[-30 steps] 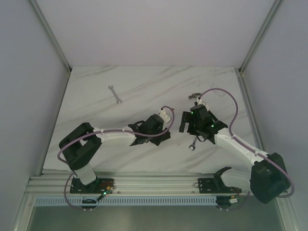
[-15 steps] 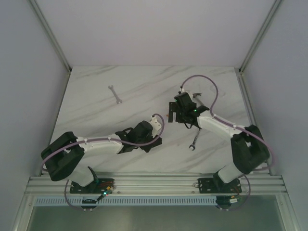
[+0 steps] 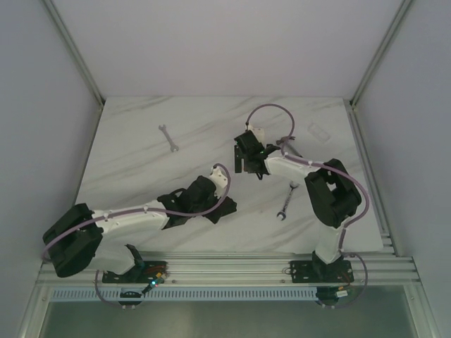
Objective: Snap on the fuse box
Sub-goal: Move the fuse box base at the center of the board, then pick up the fuse from the center of the board.
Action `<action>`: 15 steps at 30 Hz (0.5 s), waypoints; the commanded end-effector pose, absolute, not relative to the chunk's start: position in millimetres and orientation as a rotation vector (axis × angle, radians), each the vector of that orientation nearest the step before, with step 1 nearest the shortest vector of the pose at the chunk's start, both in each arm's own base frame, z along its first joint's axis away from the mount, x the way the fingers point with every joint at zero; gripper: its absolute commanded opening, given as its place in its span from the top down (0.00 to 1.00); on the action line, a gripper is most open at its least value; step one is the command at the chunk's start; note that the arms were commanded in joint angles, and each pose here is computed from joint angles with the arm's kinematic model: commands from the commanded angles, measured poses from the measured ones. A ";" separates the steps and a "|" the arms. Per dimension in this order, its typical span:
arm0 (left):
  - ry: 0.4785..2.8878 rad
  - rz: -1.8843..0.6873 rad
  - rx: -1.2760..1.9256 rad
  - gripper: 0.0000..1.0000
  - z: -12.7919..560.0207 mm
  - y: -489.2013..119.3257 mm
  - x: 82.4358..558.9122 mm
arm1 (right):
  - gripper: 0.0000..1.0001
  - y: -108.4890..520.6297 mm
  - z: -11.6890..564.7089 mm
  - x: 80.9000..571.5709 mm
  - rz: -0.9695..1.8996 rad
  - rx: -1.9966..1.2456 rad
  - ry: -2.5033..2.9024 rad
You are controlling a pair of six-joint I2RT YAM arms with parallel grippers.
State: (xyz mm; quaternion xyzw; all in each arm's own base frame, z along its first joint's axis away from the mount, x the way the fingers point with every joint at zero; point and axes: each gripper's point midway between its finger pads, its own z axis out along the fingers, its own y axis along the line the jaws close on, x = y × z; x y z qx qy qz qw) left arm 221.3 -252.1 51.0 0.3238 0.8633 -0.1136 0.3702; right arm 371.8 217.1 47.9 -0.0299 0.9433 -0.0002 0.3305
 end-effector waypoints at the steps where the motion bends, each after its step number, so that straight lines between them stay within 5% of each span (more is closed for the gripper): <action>1: 2.197 -0.315 0.735 0.06 63.5 -250.3 223.9 | 0.06 219.1 45.2 387.9 -0.054 -0.050 2.437; 15: 2.242 -0.388 0.370 0.01 80.5 -229.0 247.7 | 0.21 207.1 23.3 385.0 -0.148 -0.050 2.471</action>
